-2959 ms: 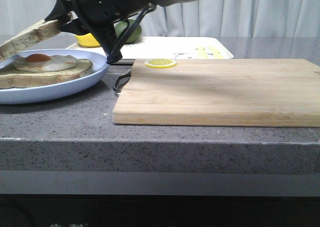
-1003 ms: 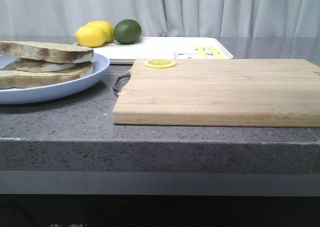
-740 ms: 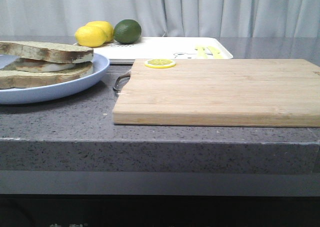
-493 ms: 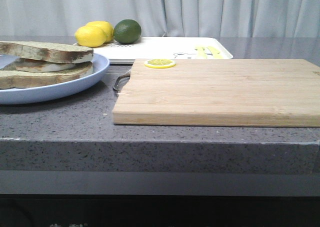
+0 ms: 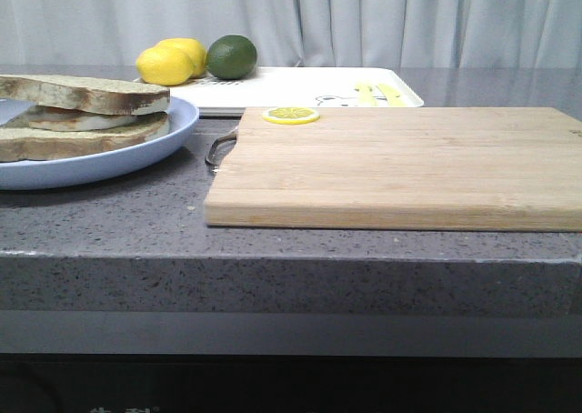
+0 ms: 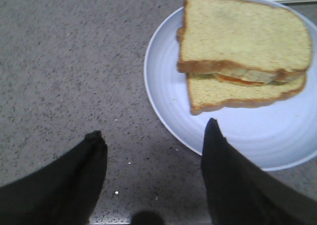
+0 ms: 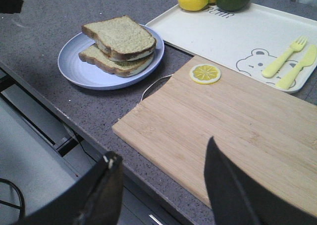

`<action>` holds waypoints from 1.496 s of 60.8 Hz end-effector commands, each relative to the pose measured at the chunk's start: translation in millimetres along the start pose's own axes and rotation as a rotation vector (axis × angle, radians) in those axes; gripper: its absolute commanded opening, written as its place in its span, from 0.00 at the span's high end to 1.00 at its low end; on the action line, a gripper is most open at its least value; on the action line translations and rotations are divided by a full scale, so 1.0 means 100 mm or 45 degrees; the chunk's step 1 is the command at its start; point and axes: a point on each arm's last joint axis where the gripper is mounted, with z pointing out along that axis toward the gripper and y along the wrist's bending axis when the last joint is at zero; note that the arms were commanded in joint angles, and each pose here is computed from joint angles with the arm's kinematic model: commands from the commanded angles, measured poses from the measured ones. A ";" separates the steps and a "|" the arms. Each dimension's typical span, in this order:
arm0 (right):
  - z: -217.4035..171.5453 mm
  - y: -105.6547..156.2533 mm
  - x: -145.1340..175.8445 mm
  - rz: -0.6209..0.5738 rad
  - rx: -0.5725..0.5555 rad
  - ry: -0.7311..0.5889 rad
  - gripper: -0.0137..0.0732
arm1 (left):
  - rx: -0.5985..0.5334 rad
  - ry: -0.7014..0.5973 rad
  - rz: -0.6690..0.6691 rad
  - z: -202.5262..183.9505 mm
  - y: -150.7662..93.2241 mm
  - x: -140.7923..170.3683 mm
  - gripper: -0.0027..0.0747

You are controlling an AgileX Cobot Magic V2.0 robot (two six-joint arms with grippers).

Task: Place bread and move sandwich to tray

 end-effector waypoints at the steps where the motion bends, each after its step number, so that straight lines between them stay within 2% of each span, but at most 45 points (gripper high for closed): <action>1: -0.05 0.00 -0.13 -0.007 0.015 -0.121 0.38 | -0.017 -0.017 -0.114 0.11 0.12 -0.16 0.42; 21: -0.05 0.00 -0.13 -0.007 0.015 -0.121 0.38 | 0.260 0.186 -0.384 0.86 0.33 -0.29 0.42; 39: -0.05 0.00 -0.13 -0.007 0.015 -0.121 0.38 | 0.320 0.267 -0.497 1.38 0.36 -0.27 0.42; 57: -0.05 0.00 -0.13 -0.007 0.015 -0.121 0.38 | 0.349 0.306 -0.553 1.63 0.36 -0.23 0.43; 63: -0.05 0.00 -0.13 -0.007 0.014 -0.120 0.38 | 0.344 0.285 -0.560 1.65 0.36 -0.24 0.51; 76: -0.05 0.00 -0.13 -0.007 0.014 -0.118 0.38 | 0.340 0.278 -0.561 1.65 0.37 -0.25 0.77; 91: -0.05 0.00 -0.13 -0.007 0.014 -0.118 0.38 | 0.335 0.265 -0.564 1.65 0.37 -0.26 0.95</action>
